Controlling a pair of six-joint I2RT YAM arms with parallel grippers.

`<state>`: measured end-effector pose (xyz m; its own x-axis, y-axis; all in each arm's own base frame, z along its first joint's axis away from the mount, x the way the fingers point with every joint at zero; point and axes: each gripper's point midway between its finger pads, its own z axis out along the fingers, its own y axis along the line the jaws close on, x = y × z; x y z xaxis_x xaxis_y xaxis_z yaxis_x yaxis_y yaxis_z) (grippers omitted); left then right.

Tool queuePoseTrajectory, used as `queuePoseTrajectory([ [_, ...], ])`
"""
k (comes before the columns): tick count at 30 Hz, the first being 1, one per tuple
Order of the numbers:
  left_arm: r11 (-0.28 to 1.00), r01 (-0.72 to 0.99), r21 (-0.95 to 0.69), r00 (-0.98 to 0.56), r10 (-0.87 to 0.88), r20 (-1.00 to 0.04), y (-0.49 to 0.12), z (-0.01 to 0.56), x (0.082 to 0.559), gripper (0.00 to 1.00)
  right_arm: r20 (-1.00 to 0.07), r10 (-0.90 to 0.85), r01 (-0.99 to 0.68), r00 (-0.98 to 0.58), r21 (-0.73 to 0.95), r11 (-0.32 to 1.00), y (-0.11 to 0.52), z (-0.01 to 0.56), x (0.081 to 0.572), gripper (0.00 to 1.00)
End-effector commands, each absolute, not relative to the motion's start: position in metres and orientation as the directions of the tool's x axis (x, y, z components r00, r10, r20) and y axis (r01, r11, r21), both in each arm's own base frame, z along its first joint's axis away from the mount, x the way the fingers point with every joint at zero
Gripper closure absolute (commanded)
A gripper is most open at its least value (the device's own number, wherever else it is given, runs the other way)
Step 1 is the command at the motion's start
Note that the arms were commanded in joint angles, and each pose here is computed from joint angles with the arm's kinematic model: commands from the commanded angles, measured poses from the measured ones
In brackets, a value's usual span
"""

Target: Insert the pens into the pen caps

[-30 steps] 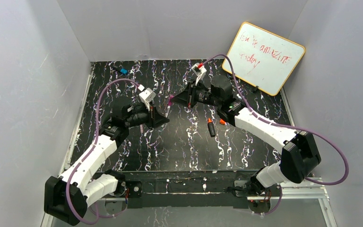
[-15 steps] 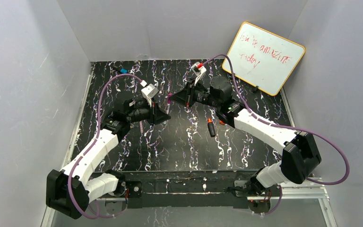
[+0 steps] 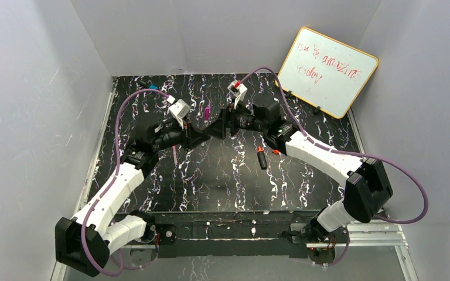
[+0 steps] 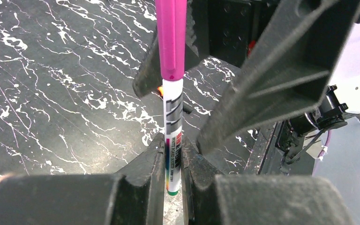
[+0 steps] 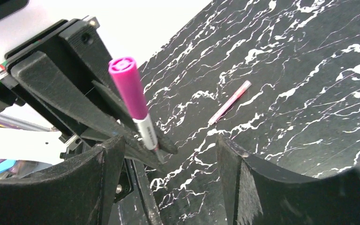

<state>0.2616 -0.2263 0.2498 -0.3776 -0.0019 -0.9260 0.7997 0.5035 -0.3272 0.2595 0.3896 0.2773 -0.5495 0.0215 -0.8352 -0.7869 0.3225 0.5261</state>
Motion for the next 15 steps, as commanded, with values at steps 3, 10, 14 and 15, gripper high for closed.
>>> queuePoseTrajectory([
  [3,0.489,0.809,-0.328,-0.38,0.008,-0.925,-0.224,0.245,0.25,1.0,-0.888,0.179,-0.835,-0.424,0.46,0.302,0.386,0.336,0.28,0.24],
  [10,0.481,0.806,-0.345,-0.402,0.016,-0.916,-0.226,0.238,0.25,1.0,-0.908,0.204,-0.883,-0.365,0.407,0.233,0.388,0.366,0.274,0.29],
  [14,0.488,0.801,-0.347,-0.408,0.02,-0.913,-0.225,0.234,0.252,1.0,-0.91,0.205,-0.888,-0.361,0.403,0.22,0.39,0.37,0.275,0.37],
  [15,0.487,0.801,-0.348,-0.409,0.02,-0.912,-0.225,0.234,0.252,1.0,-0.91,0.204,-0.889,-0.361,0.402,0.218,0.391,0.37,0.276,0.4],
])
